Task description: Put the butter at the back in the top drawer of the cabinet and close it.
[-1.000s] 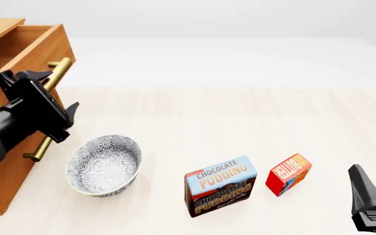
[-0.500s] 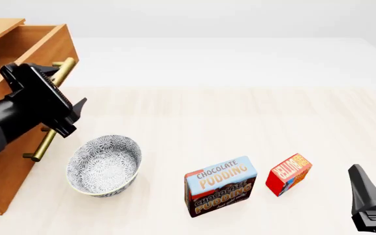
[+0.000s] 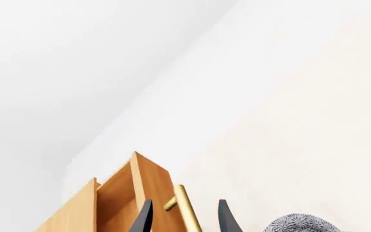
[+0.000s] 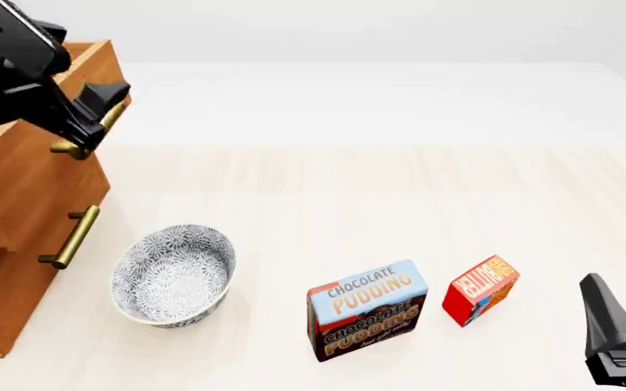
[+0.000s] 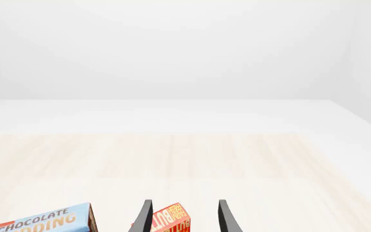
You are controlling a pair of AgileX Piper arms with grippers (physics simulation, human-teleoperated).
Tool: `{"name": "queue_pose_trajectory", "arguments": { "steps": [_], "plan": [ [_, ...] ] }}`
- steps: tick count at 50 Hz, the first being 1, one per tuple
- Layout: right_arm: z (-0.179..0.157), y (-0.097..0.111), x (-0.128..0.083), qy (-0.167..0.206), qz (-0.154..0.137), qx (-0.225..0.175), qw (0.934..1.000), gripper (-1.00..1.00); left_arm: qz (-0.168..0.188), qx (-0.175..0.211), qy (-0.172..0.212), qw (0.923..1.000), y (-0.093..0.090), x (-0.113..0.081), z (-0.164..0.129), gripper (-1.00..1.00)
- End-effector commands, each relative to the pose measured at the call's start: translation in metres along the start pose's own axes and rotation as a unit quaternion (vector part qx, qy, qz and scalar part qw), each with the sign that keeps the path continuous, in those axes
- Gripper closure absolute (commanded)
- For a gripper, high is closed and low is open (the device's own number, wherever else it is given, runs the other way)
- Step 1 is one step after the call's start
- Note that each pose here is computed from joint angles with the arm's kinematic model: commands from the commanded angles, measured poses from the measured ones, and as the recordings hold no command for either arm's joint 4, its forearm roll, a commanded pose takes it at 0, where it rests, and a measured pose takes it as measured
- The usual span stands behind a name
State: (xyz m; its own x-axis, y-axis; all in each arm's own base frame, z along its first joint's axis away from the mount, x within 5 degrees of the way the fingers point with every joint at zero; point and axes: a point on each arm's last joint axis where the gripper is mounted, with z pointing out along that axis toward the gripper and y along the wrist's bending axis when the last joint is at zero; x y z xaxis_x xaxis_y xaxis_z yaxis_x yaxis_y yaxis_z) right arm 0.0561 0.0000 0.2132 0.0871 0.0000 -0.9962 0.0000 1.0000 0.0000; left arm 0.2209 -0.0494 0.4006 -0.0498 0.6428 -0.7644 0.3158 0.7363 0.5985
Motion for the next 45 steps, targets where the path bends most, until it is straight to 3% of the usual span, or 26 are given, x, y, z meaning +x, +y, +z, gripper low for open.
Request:
{"name": "queue_pose_trajectory", "arguments": {
  "steps": [1, 8, 13, 24, 27, 28, 30, 33, 35, 38, 41, 42, 43, 45],
  "plan": [
    [0.000, 0.000, 0.000, 0.000, 0.000, 0.000, 1.0000, -1.00, -0.114, 0.021, 0.013, 0.9931, 0.034, -0.051, -0.021, -1.00],
    [0.000, 0.000, 0.000, 0.000, 0.000, 0.000, 1.0000, -1.00, -0.186, 0.017, 0.043, 0.9814, 0.053, -0.065, -0.032, -1.00],
    [0.000, 0.000, 0.000, 0.000, 0.000, 0.000, 1.0000, -1.00, -0.216, 0.018, 0.072, 0.9736, 0.059, -0.064, -0.029, -1.00],
    [0.000, 0.000, 0.000, 0.000, 0.000, 0.000, 1.0000, -1.00, -0.283, -0.013, 0.075, 0.9560, 0.083, -0.077, -0.049, -1.00],
    [0.000, 0.000, 0.000, 0.000, 0.000, 0.000, 1.0000, -1.00, -0.303, -0.043, 0.097, 0.9470, 0.092, -0.066, -0.057, -1.00],
    [0.000, 0.000, 0.000, 0.000, 0.000, 0.000, 1.0000, -1.00, -0.297, -0.057, 0.090, 0.9490, 0.096, -0.066, -0.065, -1.00],
    [0.000, 0.000, 0.000, 0.000, 0.000, 0.000, 1.0000, -1.00, -0.323, -0.055, 0.101, 0.9393, 0.097, -0.065, -0.063, -1.00],
    [0.000, 0.000, 0.000, 0.000, 0.000, 0.000, 1.0000, -1.00, -0.325, -0.066, 0.099, 0.9383, 0.100, -0.066, -0.071, -1.00],
    [0.000, 0.000, 0.000, 0.000, 0.000, 0.000, 1.0000, -1.00, -0.321, -0.077, 0.119, 0.9364, 0.102, -0.057, -0.072, -1.00],
    [0.000, 0.000, 0.000, 0.000, 0.000, 0.000, 1.0000, -1.00, -0.340, -0.069, 0.123, 0.9298, 0.102, -0.059, -0.066, -1.00],
    [0.000, 0.000, 0.000, 0.000, 0.000, 0.000, 1.0000, -1.00, -0.341, -0.071, 0.130, 0.9282, 0.101, -0.055, -0.063, -1.00],
    [0.000, 0.000, 0.000, 0.000, 0.000, 0.000, 1.0000, -1.00, -0.354, -0.061, 0.147, 0.9218, 0.098, -0.049, -0.051, -1.00],
    [0.000, 0.000, 0.000, 0.000, 0.000, 0.000, 1.0000, -1.00, -0.347, -0.069, 0.141, 0.9245, 0.100, -0.049, -0.055, -1.00],
    [0.000, 0.000, 0.000, 0.000, 0.000, 0.000, 1.0000, -1.00, -0.366, -0.052, 0.160, 0.9154, 0.095, -0.046, -0.040, -1.00]
  ]
}}
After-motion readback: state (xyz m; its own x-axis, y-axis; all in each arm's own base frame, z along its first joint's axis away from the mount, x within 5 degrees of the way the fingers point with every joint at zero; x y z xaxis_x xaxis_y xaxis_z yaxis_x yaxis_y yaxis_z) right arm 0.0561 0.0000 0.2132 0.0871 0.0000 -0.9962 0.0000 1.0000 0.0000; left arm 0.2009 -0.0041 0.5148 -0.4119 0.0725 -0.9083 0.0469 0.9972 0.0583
